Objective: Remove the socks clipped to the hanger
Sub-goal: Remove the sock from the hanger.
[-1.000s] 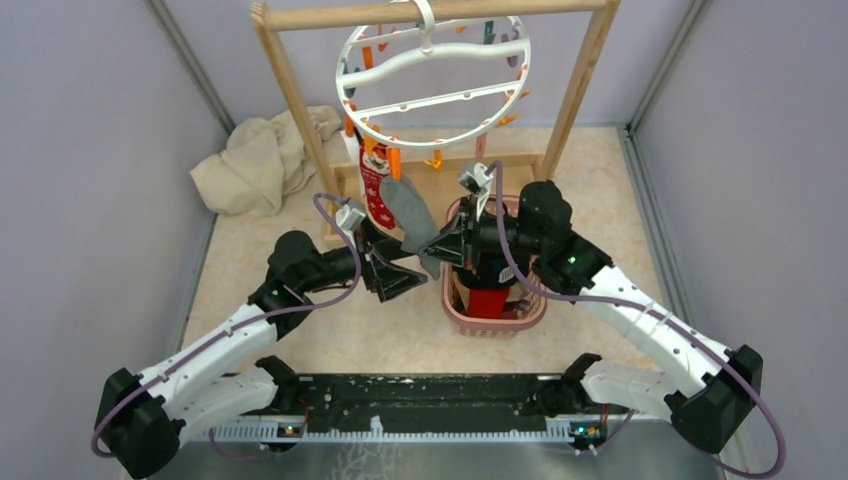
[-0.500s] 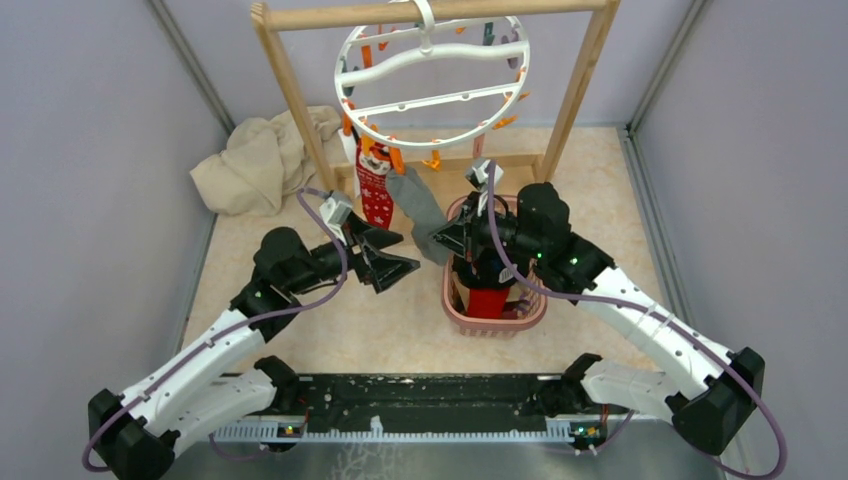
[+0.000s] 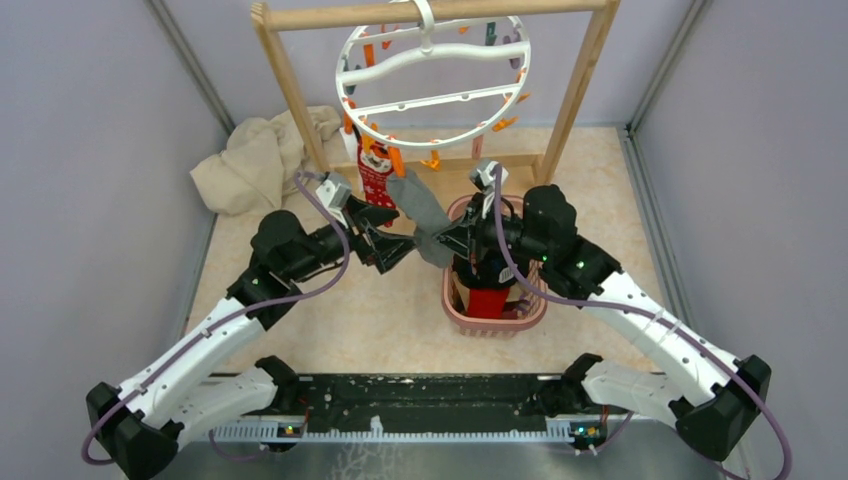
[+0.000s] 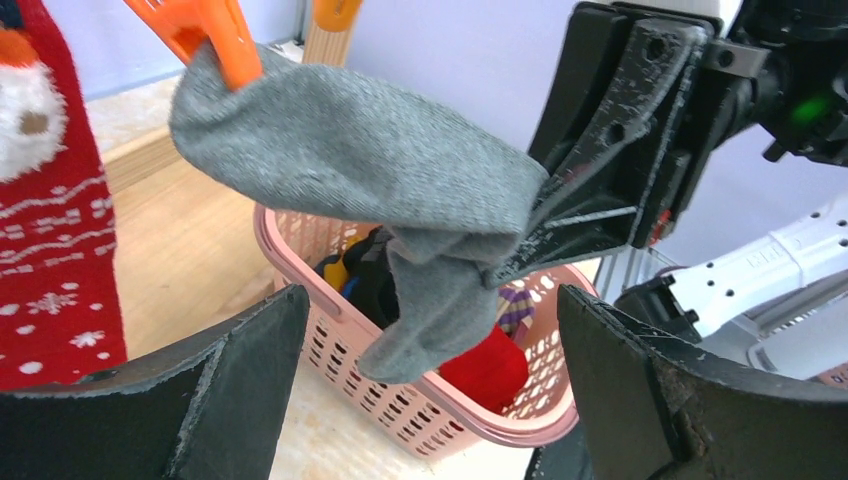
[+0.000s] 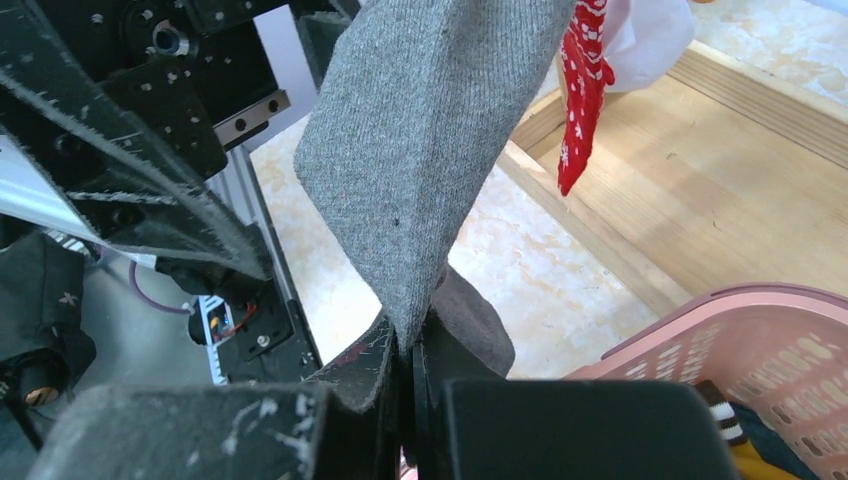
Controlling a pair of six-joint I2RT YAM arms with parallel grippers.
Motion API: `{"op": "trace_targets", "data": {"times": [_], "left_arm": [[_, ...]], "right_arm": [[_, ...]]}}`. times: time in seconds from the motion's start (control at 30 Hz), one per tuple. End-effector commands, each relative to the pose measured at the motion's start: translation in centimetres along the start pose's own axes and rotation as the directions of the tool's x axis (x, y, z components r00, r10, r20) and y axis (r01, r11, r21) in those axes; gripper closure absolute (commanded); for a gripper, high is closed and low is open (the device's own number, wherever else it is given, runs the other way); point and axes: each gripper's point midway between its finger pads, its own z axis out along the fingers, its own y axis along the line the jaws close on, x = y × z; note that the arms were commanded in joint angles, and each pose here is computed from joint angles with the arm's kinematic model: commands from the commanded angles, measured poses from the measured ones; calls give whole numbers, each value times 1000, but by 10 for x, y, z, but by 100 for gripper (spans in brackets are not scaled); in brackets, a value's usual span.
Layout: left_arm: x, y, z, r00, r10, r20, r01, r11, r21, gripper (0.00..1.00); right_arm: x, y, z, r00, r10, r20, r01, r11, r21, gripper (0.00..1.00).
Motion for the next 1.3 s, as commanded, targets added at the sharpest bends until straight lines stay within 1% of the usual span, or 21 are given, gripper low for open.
{"op": "trace_targets", "data": {"times": [0.0,0.1,0.27,0.43,0.63,0.9,1.27], "left_arm": [[-18,14,6,999,40,18,-39,996,-74,1],[-20,25,9,1000,27,1,-26,995,-101,1],[-26,38,5,1000,-4,15,5,994,-106,1],[-34,54,-3,1000,-17,25,20,990,-139,1],[-43,52,-3,999,-4,37,8,994,-105,1],[-54,52,6,995,37,91,-34,999,-39,1],[-68,69,14,989,-16,149,12,1000,27,1]], "right_arm": [[-15,6,-8,998,-36,55,37,999,-17,100],[-14,7,-8,998,-36,55,37,999,-19,100],[-15,7,-9,998,-37,57,39,999,-21,100],[-15,8,-10,998,-38,56,39,999,-21,100],[-14,8,-11,998,-39,53,40,999,-22,100],[-17,9,-11,998,-39,53,41,999,-25,100],[-16,9,-12,998,-41,44,42,999,-21,100]]}}
